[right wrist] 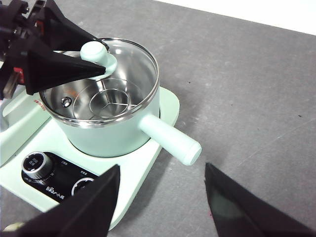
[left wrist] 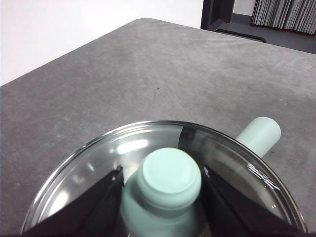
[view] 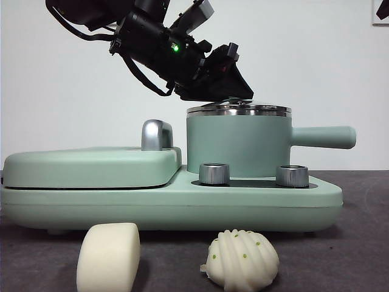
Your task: Put the buns in a small steamer
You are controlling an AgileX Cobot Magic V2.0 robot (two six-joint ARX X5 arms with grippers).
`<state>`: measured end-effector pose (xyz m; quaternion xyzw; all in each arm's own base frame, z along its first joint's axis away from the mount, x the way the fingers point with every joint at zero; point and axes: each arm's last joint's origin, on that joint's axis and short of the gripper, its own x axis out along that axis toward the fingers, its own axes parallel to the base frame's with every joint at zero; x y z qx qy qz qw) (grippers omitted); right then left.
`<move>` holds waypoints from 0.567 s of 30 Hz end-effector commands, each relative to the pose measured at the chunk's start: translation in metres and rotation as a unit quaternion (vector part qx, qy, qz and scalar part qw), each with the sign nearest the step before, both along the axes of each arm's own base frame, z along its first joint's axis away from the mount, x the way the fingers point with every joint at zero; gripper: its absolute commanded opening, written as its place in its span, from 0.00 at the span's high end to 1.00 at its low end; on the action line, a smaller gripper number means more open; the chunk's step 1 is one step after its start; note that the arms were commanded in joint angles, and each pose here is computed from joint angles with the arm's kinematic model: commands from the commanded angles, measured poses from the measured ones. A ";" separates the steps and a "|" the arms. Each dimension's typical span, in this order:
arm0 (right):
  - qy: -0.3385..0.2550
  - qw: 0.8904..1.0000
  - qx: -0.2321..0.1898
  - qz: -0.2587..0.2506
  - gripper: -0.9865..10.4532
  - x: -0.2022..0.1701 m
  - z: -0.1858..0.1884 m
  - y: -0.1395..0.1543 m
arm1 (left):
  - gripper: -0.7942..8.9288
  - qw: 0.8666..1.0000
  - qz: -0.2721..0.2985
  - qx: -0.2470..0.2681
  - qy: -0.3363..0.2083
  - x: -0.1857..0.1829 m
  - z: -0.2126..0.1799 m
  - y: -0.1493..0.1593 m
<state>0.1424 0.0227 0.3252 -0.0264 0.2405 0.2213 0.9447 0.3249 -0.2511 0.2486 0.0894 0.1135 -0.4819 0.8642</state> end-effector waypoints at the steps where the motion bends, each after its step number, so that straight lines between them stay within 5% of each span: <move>1: -0.009 1.000 0.007 0.000 0.67 0.001 0.007 0.001 | 0.67 1.000 -0.006 0.001 -0.010 0.002 -0.001 -0.008; 4: -0.009 1.000 0.008 0.000 0.67 0.001 0.007 0.001 | 0.70 1.000 -0.007 0.000 -0.010 0.002 -0.001 -0.008; 8: -0.009 1.000 0.007 0.000 0.67 0.001 0.007 0.001 | 0.91 1.000 -0.007 0.000 -0.011 0.002 0.000 -0.009; 17: -0.009 1.000 0.007 0.000 0.67 0.001 0.007 0.001 | 0.91 1.000 -0.007 -0.006 -0.018 0.000 0.006 -0.007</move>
